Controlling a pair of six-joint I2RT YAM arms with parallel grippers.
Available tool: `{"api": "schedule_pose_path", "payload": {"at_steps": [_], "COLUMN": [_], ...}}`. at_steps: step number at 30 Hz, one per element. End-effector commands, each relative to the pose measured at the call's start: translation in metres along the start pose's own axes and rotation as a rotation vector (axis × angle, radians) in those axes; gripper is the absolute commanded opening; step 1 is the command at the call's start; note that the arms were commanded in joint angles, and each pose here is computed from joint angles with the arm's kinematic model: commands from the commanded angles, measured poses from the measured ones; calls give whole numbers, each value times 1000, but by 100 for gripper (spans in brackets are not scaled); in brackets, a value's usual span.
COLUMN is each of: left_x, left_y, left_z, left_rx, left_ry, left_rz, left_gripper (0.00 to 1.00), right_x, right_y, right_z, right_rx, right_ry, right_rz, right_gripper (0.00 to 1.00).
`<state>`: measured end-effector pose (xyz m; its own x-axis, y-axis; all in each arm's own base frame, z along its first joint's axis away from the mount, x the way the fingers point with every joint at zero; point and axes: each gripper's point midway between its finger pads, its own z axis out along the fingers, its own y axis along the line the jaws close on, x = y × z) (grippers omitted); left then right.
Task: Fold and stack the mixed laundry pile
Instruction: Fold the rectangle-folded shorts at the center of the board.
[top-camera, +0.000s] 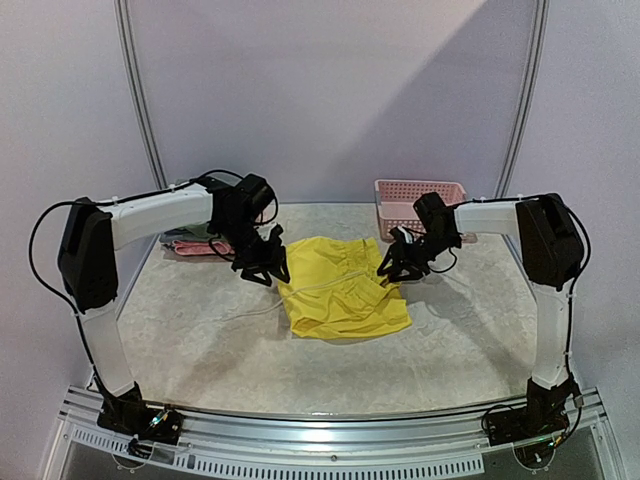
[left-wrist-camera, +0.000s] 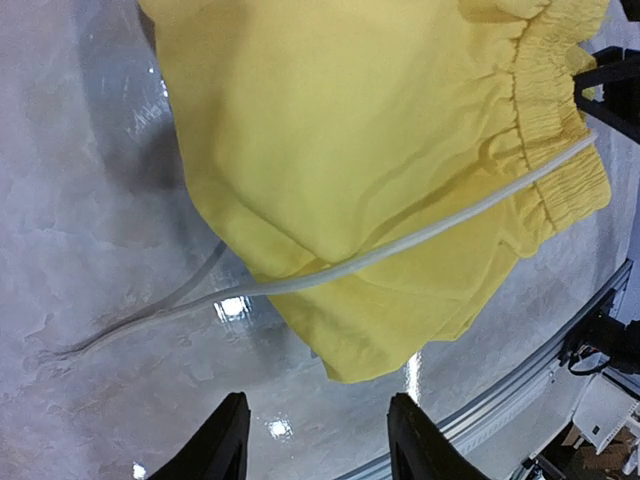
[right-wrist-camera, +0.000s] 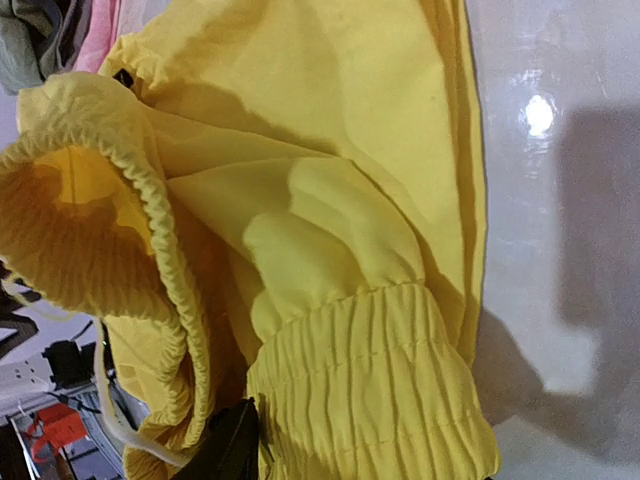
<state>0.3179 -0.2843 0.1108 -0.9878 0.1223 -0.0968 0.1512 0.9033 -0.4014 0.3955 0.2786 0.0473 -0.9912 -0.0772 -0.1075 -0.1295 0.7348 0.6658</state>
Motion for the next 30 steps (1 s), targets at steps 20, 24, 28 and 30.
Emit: {"api": "schedule_pose_path", "payload": {"at_steps": [20,24,28,30], "left_x": [7,9,11,12], "left_y": [12,14,14,15], "left_z": [-3,-4,-7,-9], "left_rx": [-141,-142,-135,-136], "left_ry": [-50,-56,-66,-73], "left_rz": [122,119,113,110], "left_gripper": [43,43,43,44], "right_x": [-27,-38,-44,-47], "right_y": [44,68,71,65], "right_z": [-63,-65,-47,-35], "right_rx": [55,-11,6,26], "right_ry": [-124,-166,-151,-142], "right_rz": [-261,-260,-256,-244], "right_gripper": [55,59,61,62]}}
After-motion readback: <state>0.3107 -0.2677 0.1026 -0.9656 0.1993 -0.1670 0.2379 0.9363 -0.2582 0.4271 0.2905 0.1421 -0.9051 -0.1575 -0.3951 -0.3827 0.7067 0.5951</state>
